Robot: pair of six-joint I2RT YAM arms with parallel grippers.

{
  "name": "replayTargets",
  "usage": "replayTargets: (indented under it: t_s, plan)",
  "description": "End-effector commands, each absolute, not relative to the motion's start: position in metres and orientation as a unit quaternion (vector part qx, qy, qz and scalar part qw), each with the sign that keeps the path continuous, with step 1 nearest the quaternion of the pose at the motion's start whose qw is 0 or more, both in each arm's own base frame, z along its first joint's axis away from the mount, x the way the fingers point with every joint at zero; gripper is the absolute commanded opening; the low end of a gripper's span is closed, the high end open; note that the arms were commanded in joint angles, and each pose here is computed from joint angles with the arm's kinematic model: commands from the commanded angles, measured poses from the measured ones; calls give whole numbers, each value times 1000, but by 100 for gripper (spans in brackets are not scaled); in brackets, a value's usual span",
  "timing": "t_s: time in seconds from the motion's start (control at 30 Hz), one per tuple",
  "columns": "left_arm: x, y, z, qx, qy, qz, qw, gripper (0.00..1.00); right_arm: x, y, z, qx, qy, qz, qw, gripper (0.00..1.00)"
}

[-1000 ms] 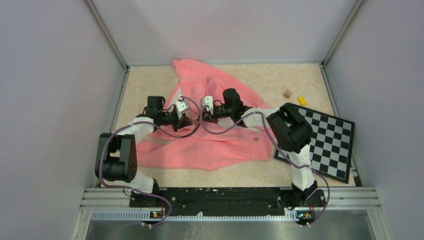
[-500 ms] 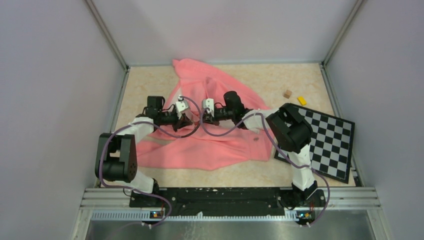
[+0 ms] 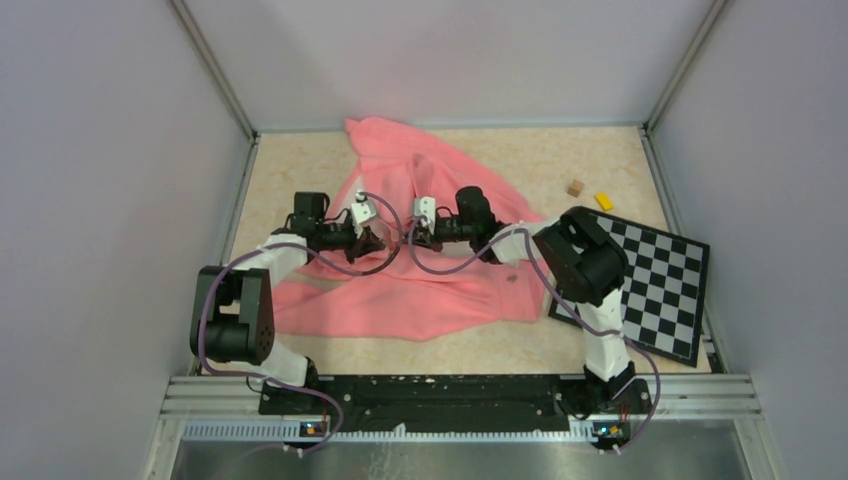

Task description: Zip up the jacket

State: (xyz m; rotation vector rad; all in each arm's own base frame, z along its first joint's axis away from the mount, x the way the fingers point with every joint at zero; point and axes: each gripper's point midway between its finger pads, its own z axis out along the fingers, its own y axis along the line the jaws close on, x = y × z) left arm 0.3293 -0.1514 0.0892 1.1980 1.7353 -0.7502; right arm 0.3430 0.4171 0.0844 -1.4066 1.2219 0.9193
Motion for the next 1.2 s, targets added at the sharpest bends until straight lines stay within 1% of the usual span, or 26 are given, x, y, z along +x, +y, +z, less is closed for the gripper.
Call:
replayTargets:
  t_s: [0.0, 0.27, 0.7, 1.0, 1.17]
  plan:
    - [332, -155, 101, 486, 682, -310, 450, 0, 340, 432, 123, -598, 458, 378, 539, 0]
    - [331, -156, 102, 486, 680, -315, 449, 0, 341, 439, 127, -596, 456, 381, 540, 0]
    - [331, -156, 102, 487, 681, -313, 449, 0, 338, 444, 118, -609, 459, 377, 526, 0]
    - [331, -157, 102, 487, 680, -317, 448, 0, 337, 445, 124, -606, 453, 378, 533, 0]
    - [330, -156, 100, 487, 681, -316, 446, 0, 342, 439, 131, -585, 458, 384, 548, 0]
